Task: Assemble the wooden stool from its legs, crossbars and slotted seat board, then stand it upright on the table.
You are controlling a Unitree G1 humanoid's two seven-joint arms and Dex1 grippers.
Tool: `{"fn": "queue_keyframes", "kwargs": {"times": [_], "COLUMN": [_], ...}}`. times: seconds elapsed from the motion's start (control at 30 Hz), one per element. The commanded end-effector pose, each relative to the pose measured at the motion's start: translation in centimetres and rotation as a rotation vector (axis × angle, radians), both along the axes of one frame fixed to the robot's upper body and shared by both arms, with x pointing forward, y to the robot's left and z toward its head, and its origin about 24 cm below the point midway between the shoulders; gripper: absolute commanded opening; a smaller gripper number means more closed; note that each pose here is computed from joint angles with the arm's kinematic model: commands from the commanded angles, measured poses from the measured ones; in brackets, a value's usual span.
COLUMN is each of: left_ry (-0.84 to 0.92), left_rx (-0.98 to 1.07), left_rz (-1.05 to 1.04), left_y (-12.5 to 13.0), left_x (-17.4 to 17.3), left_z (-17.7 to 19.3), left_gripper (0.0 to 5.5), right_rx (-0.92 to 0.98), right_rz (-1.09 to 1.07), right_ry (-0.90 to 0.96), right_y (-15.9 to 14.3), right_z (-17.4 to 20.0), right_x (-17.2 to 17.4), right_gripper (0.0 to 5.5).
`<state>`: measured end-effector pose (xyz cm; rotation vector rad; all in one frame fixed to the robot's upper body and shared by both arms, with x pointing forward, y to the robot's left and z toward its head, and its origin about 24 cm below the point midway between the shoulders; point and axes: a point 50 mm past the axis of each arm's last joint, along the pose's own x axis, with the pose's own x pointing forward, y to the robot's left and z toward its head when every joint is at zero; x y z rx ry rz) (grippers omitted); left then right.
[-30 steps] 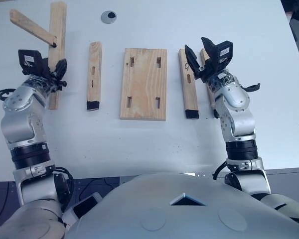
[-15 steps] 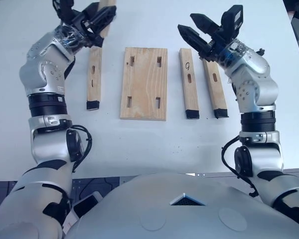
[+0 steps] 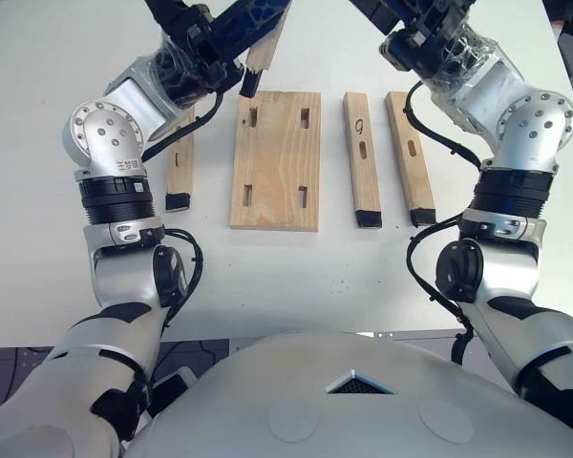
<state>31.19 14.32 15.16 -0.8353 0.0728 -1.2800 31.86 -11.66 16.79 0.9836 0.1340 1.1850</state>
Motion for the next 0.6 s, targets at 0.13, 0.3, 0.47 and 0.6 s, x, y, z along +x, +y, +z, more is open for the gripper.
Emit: {"fn": "queue_keyframes", "kwargs": {"times": [0.13,0.3,0.47,0.6], "left_ry": [-0.003,0.002,0.004,0.023], "left_rx": [0.020,0.002,-0.009,-0.037], "left_rz": [-0.031,-0.068,-0.087,-0.106], "left_y": [-0.2,-0.4,-0.5,-0.5], "left_x": [-0.7,-1.1,-1.4,-1.5], "left_z": [-0.4,-0.5,-0.4,-0.4], "left_gripper": [2.01,2.01,2.01,2.01], "right_rx": [0.007,-0.002,-0.011,-0.013], "right_rz": [0.074,0.110,0.137,0.141], "right_ry": [-0.044,-0.046,-0.041,-0.036], "right_y": [1.3,1.8,2.3,2.3], "right_z": [2.1,2.5,2.4,2.2], "right_x": [0.0,0.0,0.0,0.1], "right_gripper": [4.28,4.28,4.09,3.44]}}
